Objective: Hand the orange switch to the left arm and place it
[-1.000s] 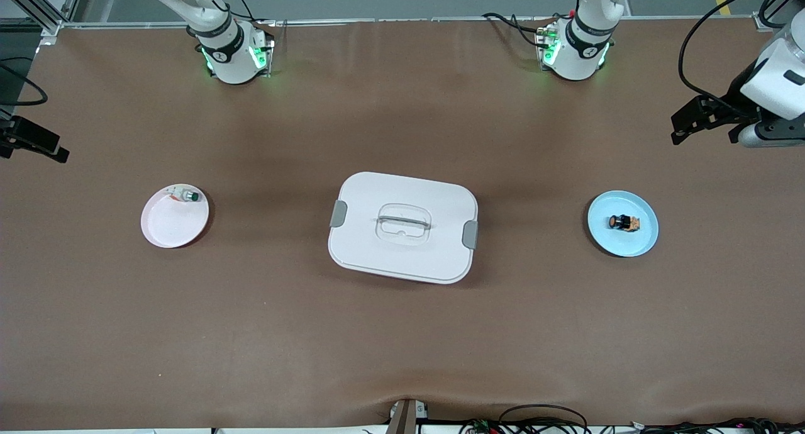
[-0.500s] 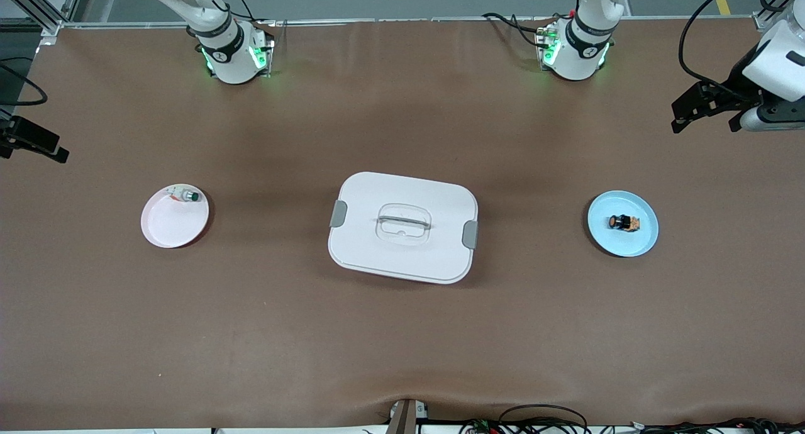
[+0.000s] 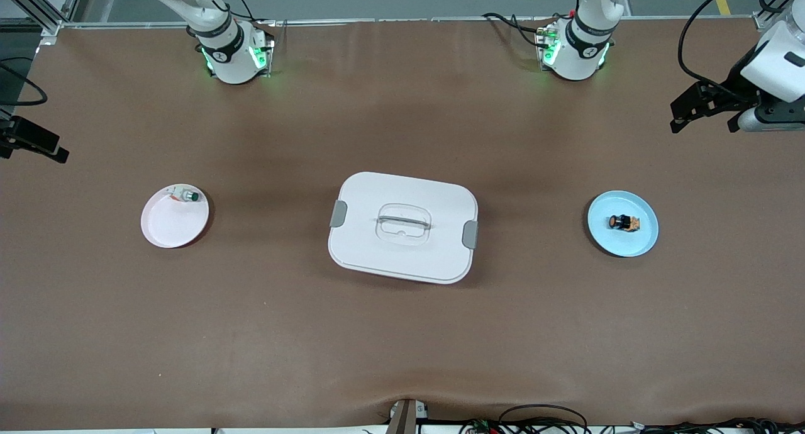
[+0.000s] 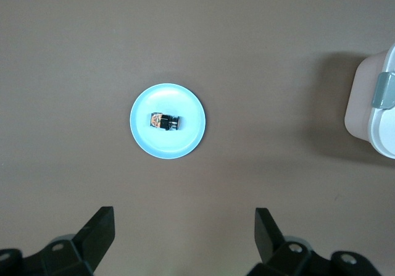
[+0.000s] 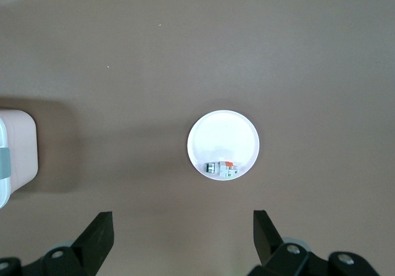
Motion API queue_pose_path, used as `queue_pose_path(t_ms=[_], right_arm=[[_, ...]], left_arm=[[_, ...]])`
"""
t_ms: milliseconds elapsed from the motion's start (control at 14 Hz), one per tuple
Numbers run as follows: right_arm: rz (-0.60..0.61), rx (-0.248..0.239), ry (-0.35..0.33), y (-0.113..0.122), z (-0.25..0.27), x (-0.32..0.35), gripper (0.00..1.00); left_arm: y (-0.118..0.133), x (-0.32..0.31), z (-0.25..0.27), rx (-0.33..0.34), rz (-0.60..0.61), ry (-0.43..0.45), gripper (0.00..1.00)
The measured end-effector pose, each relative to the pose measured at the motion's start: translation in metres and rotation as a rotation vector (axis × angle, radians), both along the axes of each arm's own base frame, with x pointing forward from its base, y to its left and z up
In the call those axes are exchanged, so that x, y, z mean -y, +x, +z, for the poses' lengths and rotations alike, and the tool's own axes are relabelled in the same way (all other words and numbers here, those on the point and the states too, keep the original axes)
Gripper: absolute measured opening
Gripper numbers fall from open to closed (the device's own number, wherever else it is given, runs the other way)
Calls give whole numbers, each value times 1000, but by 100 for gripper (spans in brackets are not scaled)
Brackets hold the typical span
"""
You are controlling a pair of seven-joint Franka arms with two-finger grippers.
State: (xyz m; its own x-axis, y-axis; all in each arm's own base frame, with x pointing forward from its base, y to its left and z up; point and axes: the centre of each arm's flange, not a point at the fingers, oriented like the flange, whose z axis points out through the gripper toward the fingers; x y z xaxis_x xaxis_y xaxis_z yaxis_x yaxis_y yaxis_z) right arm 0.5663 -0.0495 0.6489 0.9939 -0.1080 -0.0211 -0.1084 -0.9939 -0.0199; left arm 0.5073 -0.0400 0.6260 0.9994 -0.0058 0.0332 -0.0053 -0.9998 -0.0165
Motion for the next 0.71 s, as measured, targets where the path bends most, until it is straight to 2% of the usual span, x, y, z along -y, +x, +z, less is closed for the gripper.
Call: queue_pose_path(t_ms=[714], right_arm=[[-1, 0, 0, 0, 0, 1, 100]], left_arm=[[0, 0, -4, -13, 0, 1, 100]])
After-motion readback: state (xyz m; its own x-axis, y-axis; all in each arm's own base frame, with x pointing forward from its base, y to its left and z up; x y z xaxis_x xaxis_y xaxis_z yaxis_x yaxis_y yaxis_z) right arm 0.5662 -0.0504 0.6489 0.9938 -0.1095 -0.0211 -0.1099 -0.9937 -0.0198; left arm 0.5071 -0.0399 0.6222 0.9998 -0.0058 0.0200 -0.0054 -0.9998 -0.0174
